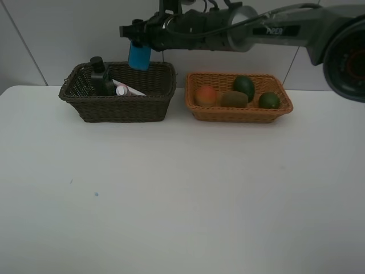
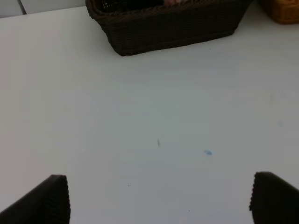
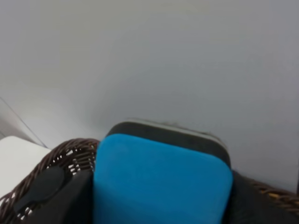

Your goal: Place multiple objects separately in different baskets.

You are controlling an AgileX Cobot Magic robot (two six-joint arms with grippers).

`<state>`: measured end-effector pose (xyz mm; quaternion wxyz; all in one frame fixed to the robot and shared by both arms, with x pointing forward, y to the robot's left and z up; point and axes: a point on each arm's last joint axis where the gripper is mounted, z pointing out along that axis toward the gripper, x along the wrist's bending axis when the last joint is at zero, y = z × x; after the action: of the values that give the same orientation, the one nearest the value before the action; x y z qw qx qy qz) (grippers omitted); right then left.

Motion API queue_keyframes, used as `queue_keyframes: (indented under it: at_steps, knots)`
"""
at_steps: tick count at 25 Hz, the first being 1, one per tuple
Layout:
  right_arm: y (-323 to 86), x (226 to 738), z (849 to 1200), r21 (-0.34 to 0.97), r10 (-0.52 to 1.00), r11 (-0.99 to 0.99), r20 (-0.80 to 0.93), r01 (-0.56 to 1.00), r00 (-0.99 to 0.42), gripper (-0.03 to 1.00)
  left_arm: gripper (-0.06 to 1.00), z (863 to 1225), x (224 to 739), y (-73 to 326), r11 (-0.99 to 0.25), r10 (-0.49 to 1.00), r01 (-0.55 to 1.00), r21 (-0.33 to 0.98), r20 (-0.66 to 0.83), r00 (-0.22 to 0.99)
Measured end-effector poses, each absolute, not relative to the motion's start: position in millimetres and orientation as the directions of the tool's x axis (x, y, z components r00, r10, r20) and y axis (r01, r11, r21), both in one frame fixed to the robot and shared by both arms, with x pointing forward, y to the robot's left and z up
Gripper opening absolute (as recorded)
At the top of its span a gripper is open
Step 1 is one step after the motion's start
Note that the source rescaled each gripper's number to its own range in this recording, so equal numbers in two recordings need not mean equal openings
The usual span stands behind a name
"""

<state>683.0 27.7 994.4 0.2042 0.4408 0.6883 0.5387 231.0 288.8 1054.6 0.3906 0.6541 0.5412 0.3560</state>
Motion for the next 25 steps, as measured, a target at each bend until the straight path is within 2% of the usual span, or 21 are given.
queue_keyframes:
  at_steps: [3, 6, 10, 14, 16, 22, 25]
  knots:
    - [27, 681, 990, 0.906, 0.828, 0.076, 0.176, 0.416, -0.533, 0.95, 0.94, 1055, 231, 289, -0.109, 0.986, 0.43, 0.896, 0.043, 0.161]
    - [26, 678, 985, 0.877, 0.828, 0.149, 0.142, 0.456, -0.543, 0.98, 0.94, 1055, 231, 289, -0.109, 0.986, 0.43, 0.896, 0.043, 0.161]
    - [5, 674, 1015, 0.844, 0.838, 0.219, 0.095, 0.489, -0.538, 0.98, 0.94, 1055, 231, 289, -0.109, 0.986, 0.43, 0.896, 0.043, 0.161]
    - [-56, 677, 1070, 0.8, 0.887, 0.234, 0.057, 0.552, -0.459, 0.98, 0.94, 1055, 231, 289, -0.109, 0.986, 0.43, 0.896, 0.043, 0.161]
    - [-96, 680, 1081, 0.736, 0.919, 0.253, 0.019, 0.628, -0.393, 0.98, 0.94, 1055, 231, 289, -0.109, 0.986, 0.43, 0.896, 0.043, 0.161]
    - [-203, 682, 1064, 0.417, 0.985, 0.171, -0.082, 0.893, -0.151, 0.98, 0.94, 1055, 231, 289, -0.109, 0.986, 0.43, 0.896, 0.043, 0.161]
    - [-244, 682, 1061, 0.345, 0.997, 0.072, -0.06, 0.936, -0.054, 0.98, 0.94, 1055, 231, 289, -0.109, 0.986, 0.43, 0.896, 0.043, 0.161]
